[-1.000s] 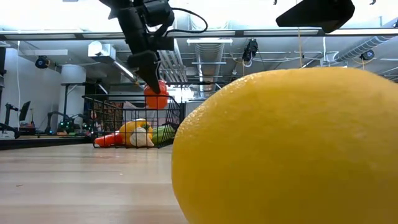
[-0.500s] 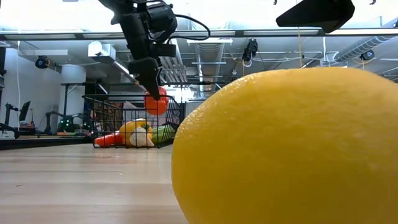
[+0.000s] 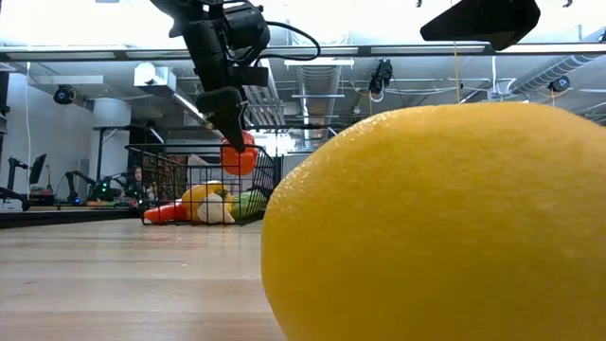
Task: Sort produce into baskets
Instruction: Put the orange pumpkin into the black wire basket, then put the orange lemon into the gold wire basket
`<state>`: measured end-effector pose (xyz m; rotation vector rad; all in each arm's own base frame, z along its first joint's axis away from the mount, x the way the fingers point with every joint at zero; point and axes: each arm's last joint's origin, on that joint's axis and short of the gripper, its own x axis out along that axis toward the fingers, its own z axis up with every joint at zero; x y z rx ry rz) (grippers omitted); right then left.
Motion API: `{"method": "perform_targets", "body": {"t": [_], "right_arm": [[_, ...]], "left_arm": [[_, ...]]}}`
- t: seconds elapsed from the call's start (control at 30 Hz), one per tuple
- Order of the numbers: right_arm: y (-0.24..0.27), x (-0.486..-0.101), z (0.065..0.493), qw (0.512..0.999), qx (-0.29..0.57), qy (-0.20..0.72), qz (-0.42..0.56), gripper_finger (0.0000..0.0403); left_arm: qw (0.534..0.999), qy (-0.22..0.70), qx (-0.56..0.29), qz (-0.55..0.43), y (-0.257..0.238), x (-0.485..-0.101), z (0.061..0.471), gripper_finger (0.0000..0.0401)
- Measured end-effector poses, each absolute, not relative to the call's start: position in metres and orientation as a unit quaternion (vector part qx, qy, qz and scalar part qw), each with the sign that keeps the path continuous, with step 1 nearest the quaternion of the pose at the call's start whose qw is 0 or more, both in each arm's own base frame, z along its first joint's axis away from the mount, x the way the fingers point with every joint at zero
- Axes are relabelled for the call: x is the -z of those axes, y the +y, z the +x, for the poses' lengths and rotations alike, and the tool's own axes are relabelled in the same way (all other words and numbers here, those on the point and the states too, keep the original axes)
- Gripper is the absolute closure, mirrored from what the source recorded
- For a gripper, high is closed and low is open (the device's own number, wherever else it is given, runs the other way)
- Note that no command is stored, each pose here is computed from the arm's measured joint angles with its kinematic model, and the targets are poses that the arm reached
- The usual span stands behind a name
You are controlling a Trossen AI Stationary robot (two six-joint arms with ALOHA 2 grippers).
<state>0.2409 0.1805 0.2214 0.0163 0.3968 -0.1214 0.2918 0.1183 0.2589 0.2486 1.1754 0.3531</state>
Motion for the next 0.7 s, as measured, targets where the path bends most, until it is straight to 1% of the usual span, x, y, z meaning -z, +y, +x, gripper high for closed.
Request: {"method": "perform_targets", "body": {"t": [0.07,0.2,0.37,0.53,0.7], "right_arm": [[0.181,-0.221,0.241,0.978,0.06,0.197,0.009,0.0039],[0.181,-0.221,0.241,0.978,0.06,0.197,0.01,0.0039],[0.181,-0.221,0.241,0.978,0.06,0.197,0.01,0.0039],[0.181,-0.221,0.241,0.978,0.06,0.197,0.01,0.0039],[0.181,-0.221,0.241,0.978,0.061,0.197,0.014,0.0039]], "left_arm": [[0.81,0.55,-0.167,0.118,0.118,-0.259,0.292,0.0067],[0.801,0.554,-0.186,0.13,0.12,-0.259,0.291,0.0039],[0.801,0.554,-0.186,0.13,0.12,-0.259,0.291,0.001],[0.804,0.548,-0.189,0.129,0.12,-0.266,0.291,0.0003],[0.825,0.52,-0.193,0.111,0.115,-0.293,0.297,0.0003]]}}
